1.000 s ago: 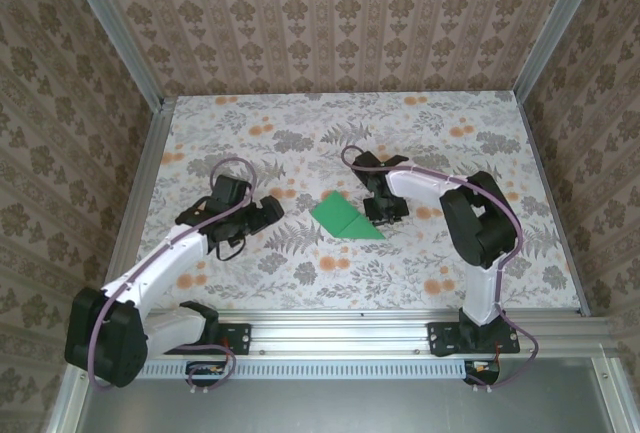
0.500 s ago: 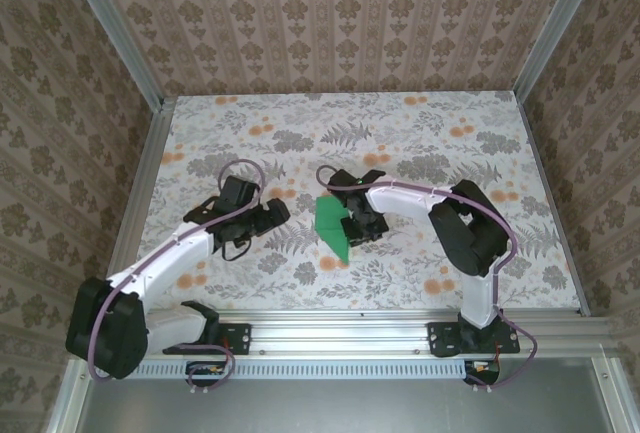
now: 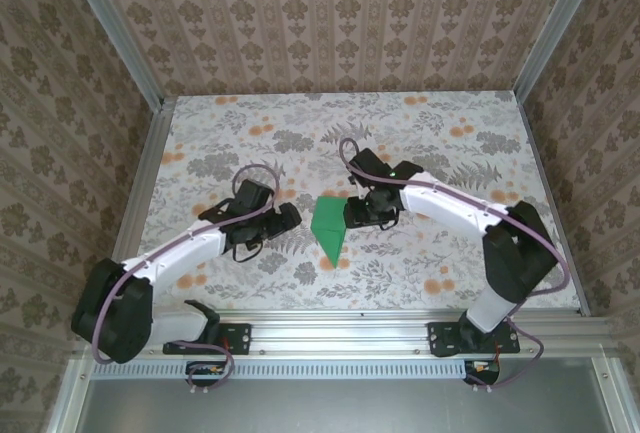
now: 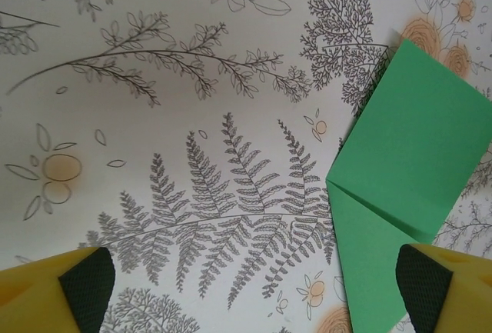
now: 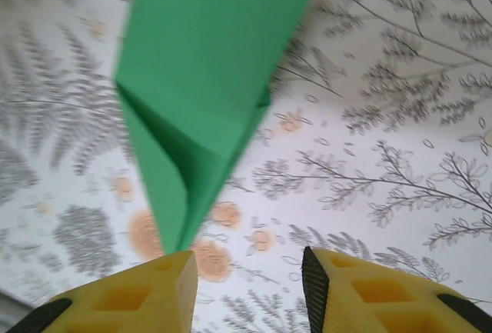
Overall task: Fold a paper plane with a square sheet of paper (pick it up from the middle)
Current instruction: Rotate the paper at the center of the table, then fold the wing for the fifth time at the center of the table.
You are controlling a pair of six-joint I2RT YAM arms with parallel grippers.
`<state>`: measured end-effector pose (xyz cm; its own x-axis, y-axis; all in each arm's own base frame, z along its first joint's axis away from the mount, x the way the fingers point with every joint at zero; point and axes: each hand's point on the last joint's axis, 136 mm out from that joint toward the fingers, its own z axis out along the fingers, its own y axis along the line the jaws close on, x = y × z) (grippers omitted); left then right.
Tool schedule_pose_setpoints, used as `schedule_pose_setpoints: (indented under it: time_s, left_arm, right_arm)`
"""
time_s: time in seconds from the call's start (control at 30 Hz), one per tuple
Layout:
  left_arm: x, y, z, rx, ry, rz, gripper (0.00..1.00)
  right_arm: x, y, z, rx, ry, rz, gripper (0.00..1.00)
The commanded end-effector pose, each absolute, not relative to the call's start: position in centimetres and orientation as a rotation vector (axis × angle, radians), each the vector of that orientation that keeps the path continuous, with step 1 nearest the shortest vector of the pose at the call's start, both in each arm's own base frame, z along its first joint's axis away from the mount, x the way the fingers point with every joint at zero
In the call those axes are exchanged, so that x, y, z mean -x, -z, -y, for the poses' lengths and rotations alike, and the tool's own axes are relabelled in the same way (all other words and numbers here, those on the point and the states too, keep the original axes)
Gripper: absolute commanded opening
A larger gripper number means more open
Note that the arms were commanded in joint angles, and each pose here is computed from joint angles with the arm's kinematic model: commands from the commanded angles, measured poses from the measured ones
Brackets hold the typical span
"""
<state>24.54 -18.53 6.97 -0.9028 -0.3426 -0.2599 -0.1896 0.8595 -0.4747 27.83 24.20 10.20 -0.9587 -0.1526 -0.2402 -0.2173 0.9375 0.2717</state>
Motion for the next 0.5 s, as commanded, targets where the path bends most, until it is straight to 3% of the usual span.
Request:
schedule_pose_setpoints:
  time_s: [0.0, 0.47]
  left_arm:
    - [-24.1, -6.2, 19.6, 0.441, 0.687, -2.703, 0.95]
    - [-22.7, -4.9, 23.0, 0.434, 0.825, -2.734, 0.65]
  right_arm:
    - [-27.1, -9.3, -26.2, 0.355, -0.559, -2.914, 0.45]
    - [-27.9, -4.9, -28.1, 0.367, -0.598, -3.029, 0.39]
